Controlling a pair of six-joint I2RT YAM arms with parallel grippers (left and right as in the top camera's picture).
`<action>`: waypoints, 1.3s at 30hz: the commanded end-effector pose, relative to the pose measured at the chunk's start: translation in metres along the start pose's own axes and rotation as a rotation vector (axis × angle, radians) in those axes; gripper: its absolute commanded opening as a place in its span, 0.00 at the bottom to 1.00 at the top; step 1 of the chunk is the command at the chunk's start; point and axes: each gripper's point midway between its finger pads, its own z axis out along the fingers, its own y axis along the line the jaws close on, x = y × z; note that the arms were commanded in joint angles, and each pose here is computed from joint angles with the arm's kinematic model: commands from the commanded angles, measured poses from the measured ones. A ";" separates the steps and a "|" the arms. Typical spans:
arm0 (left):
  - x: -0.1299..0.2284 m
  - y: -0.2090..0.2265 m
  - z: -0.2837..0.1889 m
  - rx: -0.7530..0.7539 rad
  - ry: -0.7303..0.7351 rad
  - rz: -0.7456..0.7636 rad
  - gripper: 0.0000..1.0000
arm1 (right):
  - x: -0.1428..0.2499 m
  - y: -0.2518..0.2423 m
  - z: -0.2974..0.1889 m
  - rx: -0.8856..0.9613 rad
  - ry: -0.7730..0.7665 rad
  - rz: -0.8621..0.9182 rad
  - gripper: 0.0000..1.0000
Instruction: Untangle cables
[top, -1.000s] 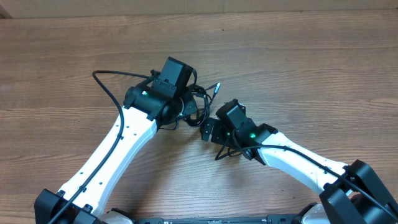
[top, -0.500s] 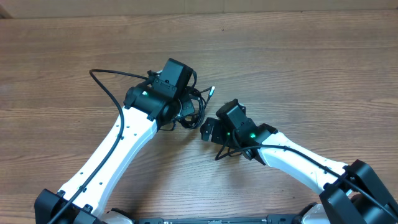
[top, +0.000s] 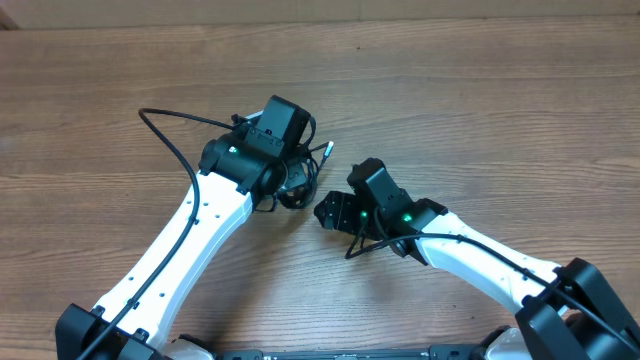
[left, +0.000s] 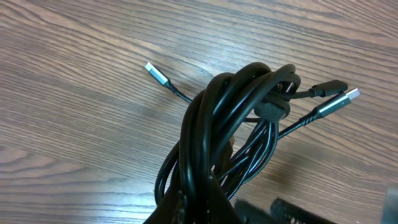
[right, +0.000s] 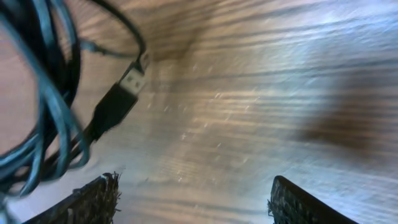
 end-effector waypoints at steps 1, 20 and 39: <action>-0.012 0.001 -0.010 -0.009 -0.060 0.015 0.04 | -0.007 0.022 -0.020 -0.104 -0.005 -0.031 0.77; -0.003 -0.020 -0.011 0.103 0.004 0.019 0.04 | -0.032 0.046 -0.032 -0.225 -0.082 -0.029 0.52; 0.013 -0.059 -0.020 0.313 0.128 -0.031 0.04 | -0.027 0.014 -0.024 -0.054 -0.108 0.043 0.44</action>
